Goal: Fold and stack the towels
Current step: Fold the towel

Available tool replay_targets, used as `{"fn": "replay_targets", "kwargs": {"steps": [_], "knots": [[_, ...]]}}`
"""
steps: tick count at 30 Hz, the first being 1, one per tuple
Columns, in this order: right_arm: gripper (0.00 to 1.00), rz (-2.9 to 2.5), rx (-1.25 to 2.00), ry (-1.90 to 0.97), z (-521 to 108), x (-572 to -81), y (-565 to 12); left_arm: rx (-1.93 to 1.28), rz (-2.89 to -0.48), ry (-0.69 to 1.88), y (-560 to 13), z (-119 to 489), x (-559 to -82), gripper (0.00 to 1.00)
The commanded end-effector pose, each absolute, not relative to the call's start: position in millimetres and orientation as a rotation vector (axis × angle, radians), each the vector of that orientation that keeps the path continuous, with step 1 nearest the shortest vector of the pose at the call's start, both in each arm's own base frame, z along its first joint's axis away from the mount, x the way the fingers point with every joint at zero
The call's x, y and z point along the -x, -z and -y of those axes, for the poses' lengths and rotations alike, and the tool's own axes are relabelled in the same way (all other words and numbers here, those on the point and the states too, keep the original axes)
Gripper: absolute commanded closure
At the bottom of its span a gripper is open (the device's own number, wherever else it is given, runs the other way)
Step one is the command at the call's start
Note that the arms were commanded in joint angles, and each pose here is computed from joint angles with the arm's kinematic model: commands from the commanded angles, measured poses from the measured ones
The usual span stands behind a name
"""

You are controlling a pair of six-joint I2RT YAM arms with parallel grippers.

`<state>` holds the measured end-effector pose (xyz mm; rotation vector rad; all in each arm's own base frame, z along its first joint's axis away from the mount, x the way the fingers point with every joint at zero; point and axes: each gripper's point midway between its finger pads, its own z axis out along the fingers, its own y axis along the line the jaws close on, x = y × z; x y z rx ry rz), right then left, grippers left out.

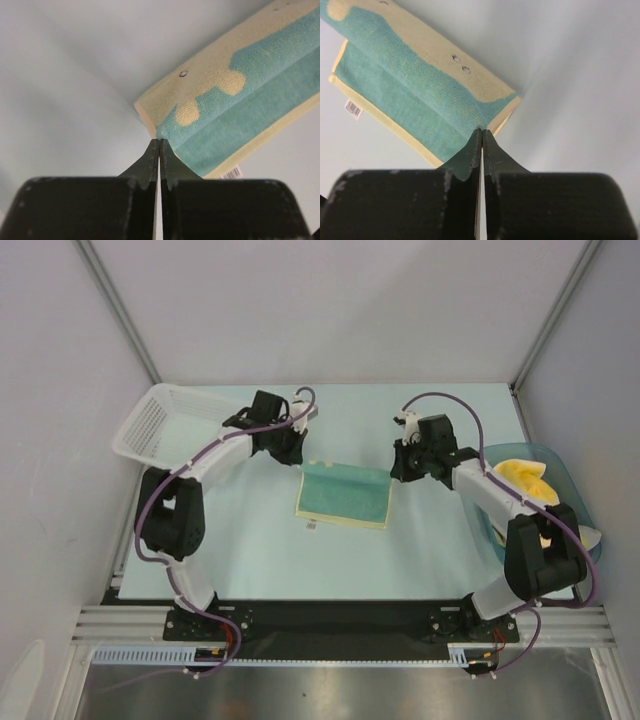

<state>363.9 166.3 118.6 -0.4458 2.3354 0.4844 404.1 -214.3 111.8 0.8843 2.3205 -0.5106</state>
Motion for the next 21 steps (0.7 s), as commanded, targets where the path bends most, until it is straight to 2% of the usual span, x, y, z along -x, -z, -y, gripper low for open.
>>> {"fn": "replay_targets", "kwargs": {"steps": [1,14,21], "knots": [[1.00,-2.326,0.395,-0.467,-166.1,-355.9,-123.7,-0.841,-2.257,0.537,-135.4,217.2,-390.8,1.00],[1.00,-2.447,0.335,-0.454,-170.5,-311.6,-94.0,-0.842,-2.404,0.585,-98.8,208.9,-329.8,1.00],[1.00,-2.478,0.350,-0.476,-179.7,-291.9,-85.2,-0.829,-2.436,0.592,-90.6,209.3,-312.4,1.00]]}}
